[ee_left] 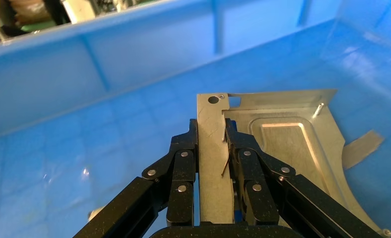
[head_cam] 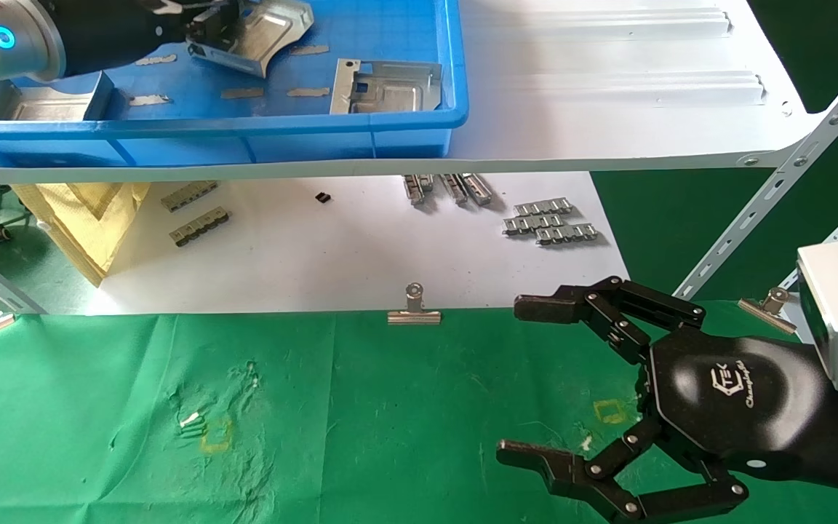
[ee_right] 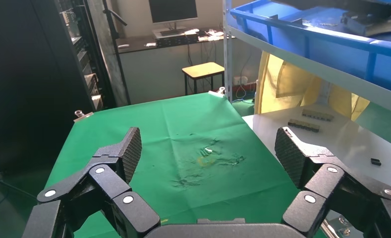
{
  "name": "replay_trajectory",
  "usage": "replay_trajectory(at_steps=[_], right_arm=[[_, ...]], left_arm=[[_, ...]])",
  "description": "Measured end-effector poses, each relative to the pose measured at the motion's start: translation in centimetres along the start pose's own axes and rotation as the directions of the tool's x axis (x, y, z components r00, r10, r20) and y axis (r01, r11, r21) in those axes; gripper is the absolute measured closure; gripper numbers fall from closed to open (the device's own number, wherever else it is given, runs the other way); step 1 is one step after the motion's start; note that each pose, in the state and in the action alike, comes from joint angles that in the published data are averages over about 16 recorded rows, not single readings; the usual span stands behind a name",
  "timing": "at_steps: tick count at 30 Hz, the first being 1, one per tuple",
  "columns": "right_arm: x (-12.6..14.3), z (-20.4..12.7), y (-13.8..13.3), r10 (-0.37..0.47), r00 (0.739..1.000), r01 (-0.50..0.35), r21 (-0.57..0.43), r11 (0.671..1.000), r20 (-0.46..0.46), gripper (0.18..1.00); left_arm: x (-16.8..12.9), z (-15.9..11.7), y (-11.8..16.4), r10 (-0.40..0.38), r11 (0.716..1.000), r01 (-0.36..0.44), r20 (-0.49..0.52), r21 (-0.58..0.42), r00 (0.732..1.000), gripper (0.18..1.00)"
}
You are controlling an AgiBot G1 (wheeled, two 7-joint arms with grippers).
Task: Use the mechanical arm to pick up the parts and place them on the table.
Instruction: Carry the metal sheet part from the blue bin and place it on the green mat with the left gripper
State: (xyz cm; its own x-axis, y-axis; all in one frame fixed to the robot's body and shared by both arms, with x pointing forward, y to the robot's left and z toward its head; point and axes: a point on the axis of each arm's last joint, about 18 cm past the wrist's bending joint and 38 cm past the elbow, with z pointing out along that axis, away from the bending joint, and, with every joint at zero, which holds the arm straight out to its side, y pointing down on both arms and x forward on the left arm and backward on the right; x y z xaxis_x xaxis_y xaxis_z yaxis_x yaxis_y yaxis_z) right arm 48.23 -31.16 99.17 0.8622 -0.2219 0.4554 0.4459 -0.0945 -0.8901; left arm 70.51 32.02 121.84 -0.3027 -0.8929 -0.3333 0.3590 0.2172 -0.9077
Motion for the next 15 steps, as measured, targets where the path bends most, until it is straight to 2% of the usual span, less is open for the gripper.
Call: replay_trajectory(at_steps=[9, 12, 15], right_arm=[[0.0, 0.0, 0.0, 0.000, 1.000, 0.000, 0.000, 1.000, 0.000, 0.179], [0.0, 0.0, 0.0, 0.000, 1.000, 0.000, 0.000, 1.000, 0.000, 0.179], [0.0, 0.0, 0.0, 0.000, 1.000, 0.000, 0.000, 1.000, 0.000, 0.179]], left_arm=[[1.2, -2.0, -2.3, 0.066, 0.994, -0.053, -0.150, 0.092, 0.987, 0.902], [2.0, -3.3, -2.7, 0.110, 0.988, -0.080, -0.232, 0.132, 0.967, 0.911], [3.0, -5.0, -2.8, 0.161, 0.978, -0.108, -0.324, 0.176, 0.932, 0.911]])
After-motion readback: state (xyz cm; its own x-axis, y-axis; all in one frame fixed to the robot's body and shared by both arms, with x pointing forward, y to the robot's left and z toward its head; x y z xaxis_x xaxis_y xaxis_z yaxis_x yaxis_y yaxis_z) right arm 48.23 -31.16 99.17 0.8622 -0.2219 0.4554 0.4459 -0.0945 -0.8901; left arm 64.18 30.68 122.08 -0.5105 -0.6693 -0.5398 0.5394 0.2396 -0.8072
